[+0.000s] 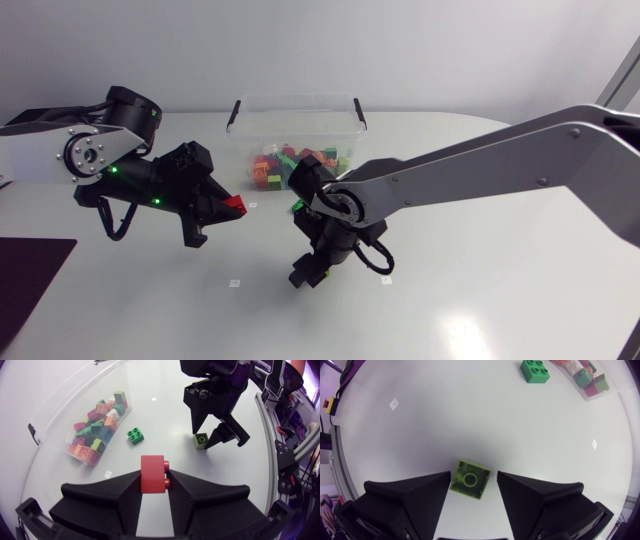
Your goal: Place the duplo bricks in the container
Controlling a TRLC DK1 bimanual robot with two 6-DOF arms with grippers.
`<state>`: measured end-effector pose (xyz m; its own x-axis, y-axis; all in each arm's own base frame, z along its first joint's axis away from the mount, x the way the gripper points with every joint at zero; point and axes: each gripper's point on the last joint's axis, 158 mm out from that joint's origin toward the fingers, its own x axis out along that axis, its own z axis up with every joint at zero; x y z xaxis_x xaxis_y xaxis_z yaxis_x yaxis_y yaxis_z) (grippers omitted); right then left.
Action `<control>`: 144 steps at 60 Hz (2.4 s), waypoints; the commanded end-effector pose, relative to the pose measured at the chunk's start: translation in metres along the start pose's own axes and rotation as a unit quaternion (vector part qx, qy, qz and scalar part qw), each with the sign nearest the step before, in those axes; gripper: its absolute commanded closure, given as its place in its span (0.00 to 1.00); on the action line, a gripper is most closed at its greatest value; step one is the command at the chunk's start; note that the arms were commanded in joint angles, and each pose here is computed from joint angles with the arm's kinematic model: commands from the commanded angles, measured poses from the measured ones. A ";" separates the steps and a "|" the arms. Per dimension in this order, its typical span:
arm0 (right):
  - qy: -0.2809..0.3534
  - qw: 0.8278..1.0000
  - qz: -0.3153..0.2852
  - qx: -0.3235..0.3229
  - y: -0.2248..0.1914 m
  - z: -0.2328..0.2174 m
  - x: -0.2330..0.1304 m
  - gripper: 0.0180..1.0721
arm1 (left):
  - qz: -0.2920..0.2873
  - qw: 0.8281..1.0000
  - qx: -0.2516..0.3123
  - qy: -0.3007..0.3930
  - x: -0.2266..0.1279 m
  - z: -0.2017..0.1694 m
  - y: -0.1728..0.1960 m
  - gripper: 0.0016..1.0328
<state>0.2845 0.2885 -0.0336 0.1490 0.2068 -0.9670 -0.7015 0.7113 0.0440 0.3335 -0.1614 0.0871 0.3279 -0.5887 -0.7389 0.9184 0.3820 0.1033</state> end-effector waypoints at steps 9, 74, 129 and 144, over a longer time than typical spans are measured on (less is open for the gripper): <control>0.013 1.000 -0.002 0.010 0.001 -0.004 0.005 0.79 | 0.026 0.999 -0.020 -0.031 -0.022 0.023 0.020 0.75; -0.166 0.984 -0.024 0.066 -0.086 0.083 -0.142 0.79 | 0.114 0.979 -0.125 -0.114 0.028 0.114 0.200 0.47; -0.273 0.958 -0.039 0.079 -0.134 0.181 -0.177 0.79 | 0.054 0.995 -0.040 -0.070 0.042 0.059 0.056 0.06; -0.289 0.953 -0.043 0.080 -0.144 0.198 -0.178 0.79 | 0.013 0.998 -0.028 -0.049 0.086 0.044 0.033 0.06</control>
<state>0.4848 0.2829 0.1823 0.5823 0.4452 -0.6802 -0.5607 0.8258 0.0606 0.4114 -0.2255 0.0846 0.4223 -0.6452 -0.6367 0.8769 0.4686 0.1067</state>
